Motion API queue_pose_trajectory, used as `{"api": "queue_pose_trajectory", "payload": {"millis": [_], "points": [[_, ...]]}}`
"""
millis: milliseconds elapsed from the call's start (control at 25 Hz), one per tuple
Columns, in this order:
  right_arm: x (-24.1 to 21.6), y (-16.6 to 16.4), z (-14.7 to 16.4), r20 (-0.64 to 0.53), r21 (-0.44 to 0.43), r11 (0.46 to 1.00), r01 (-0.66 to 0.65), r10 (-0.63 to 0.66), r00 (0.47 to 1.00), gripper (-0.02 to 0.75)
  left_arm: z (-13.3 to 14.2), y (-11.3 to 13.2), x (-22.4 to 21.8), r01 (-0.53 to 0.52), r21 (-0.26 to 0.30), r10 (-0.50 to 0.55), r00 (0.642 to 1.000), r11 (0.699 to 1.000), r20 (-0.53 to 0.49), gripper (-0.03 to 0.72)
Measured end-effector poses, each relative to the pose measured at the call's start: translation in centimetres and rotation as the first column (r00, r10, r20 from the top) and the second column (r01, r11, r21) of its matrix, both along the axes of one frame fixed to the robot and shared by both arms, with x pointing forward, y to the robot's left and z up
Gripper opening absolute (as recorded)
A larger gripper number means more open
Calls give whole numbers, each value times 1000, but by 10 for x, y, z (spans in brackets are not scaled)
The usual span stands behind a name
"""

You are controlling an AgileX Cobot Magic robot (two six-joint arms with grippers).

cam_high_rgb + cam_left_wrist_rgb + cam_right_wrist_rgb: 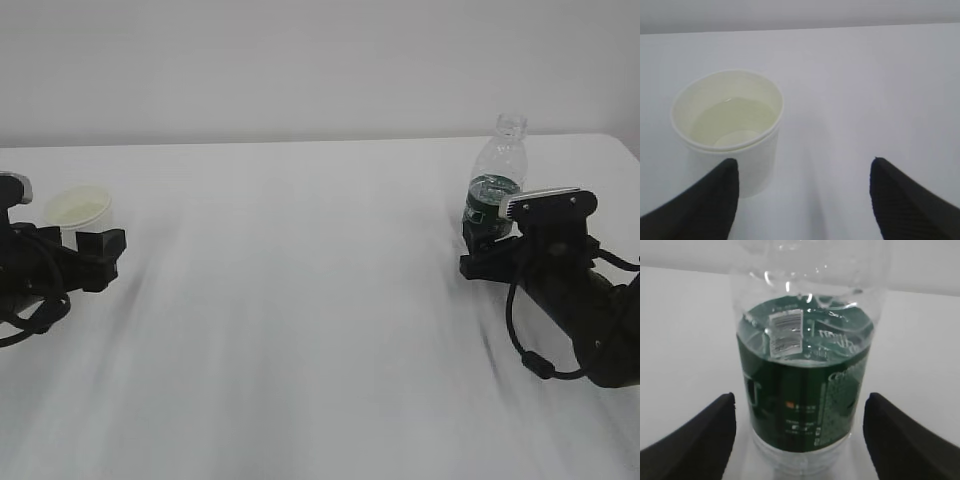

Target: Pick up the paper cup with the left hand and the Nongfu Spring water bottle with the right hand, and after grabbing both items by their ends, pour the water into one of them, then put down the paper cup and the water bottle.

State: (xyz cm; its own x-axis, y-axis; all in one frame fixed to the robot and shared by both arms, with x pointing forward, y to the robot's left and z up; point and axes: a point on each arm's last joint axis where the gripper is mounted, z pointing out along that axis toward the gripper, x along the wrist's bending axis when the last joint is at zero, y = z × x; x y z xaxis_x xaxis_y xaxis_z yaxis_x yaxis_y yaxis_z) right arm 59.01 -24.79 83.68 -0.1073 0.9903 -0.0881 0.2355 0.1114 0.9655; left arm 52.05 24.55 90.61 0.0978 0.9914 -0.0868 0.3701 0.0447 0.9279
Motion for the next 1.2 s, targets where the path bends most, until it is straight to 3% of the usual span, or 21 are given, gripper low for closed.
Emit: {"api": "queue_pose_trajectory", "payload": {"millis": [360, 1200], "points": [[-20, -2, 29, 32, 8, 1000, -10, 10, 999, 605, 4, 0, -2, 2, -1, -2, 1000, 1000, -17, 587], [-47, -6, 68, 88, 15, 1000, -17, 15, 996, 594, 67, 3, -21, 23, -6, -22, 996, 1000, 82, 587]]}}
